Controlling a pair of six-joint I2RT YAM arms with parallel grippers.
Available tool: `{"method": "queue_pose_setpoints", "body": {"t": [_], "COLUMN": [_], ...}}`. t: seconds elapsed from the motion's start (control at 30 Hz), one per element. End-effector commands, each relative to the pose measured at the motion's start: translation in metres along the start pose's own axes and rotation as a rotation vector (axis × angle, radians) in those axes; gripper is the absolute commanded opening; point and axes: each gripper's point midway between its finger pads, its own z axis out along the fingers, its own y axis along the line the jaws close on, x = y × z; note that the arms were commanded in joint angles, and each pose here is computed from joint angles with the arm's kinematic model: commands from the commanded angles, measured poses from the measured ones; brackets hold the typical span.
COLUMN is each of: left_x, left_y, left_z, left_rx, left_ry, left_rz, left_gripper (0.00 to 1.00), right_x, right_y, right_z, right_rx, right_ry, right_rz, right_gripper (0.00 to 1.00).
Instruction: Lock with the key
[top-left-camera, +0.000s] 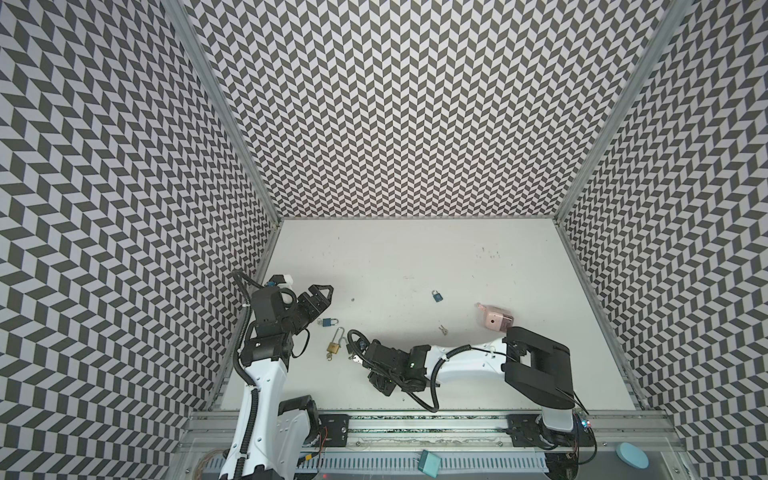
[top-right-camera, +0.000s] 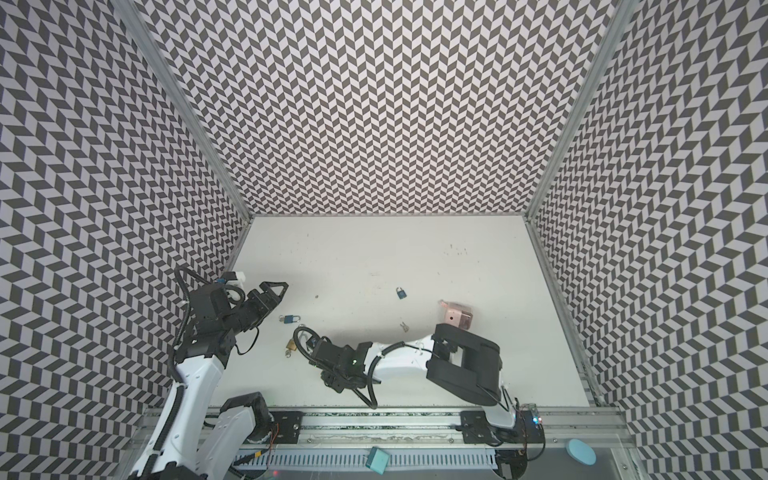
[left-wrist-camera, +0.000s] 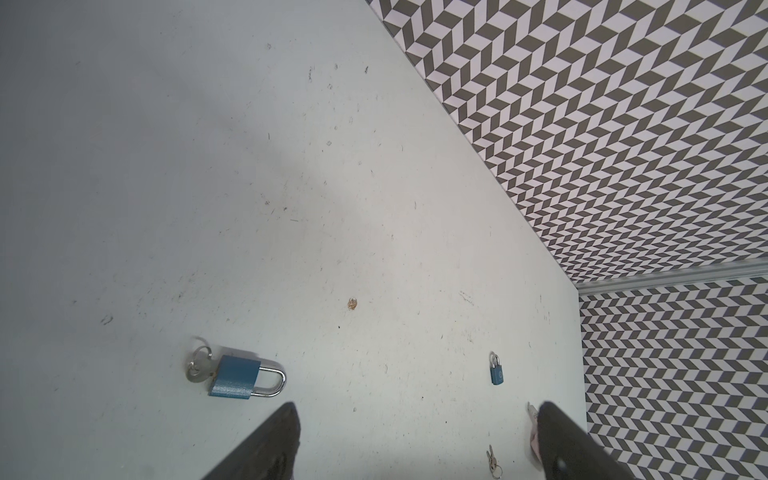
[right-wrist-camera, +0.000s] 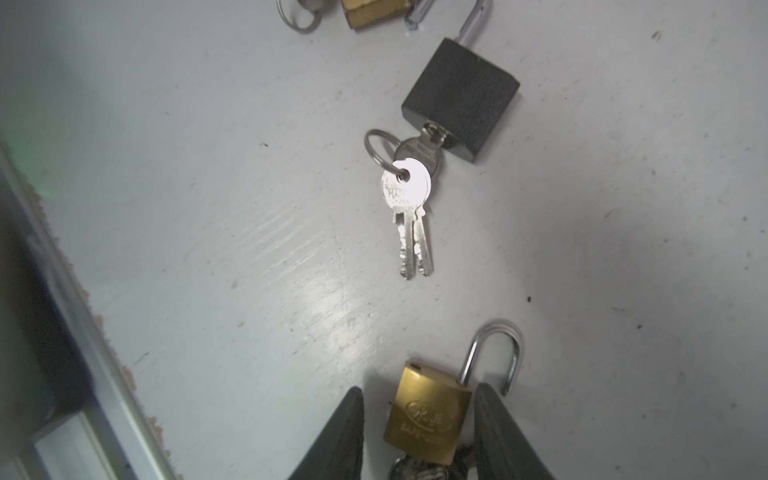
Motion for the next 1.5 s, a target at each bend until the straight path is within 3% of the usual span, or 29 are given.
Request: {"method": "queue_pose_setpoints", "body": {"t": [0.0,0.43,0.67,0.87,1.03,1.33,1.47], "left_x": [-0.003,-0.004,-0.008,-0.015,-0.007,0.029,0.041], "left_y": [-0.002,-0.004,-0.021,-0.071,-0.135,-0.237,-0.267], "left_z": [0.0,0.0,-0.003,-0.009,-0.02,-0.055,-0.07], "left_rx": [0.017,0.026,0.092,0.297,0.469,0.817,0.944], "left_ry": [-0.015,-0.017,-0.012,-0.009,0.005,0.054,0.091], "left_rz": [0.01,0.019,0.059,0.155,0.311,0.565,0.64], "left_gripper": [0.89,0.89,0.88,0.83,0.8,0.79,0.79], "right_x": [0.002,0.01,-0.019,-0.062,-0.082,-0.107,-0.112], "right_y": [-0.004,-0.01,-0.017,-0.055,-0.096,-0.111,-0.107], "right_z": [0.004,0.003,-0.034,-0.102,-0.168,-0.277,-0.3], "right_rx": [0.032,0.051,-0.014,-0.126,-0.198,-0.096,-0.104], "right_ry": [0.014,0.026,-0.102,-0.306,-0.487,-0.776,-0.802], "right_rz": [0.011,0.029,0.073,0.176,0.207,-0.012,-0.087], "right_gripper": [0.41,0.24,0.18,0.12,0.0,0.0,0.0]}}
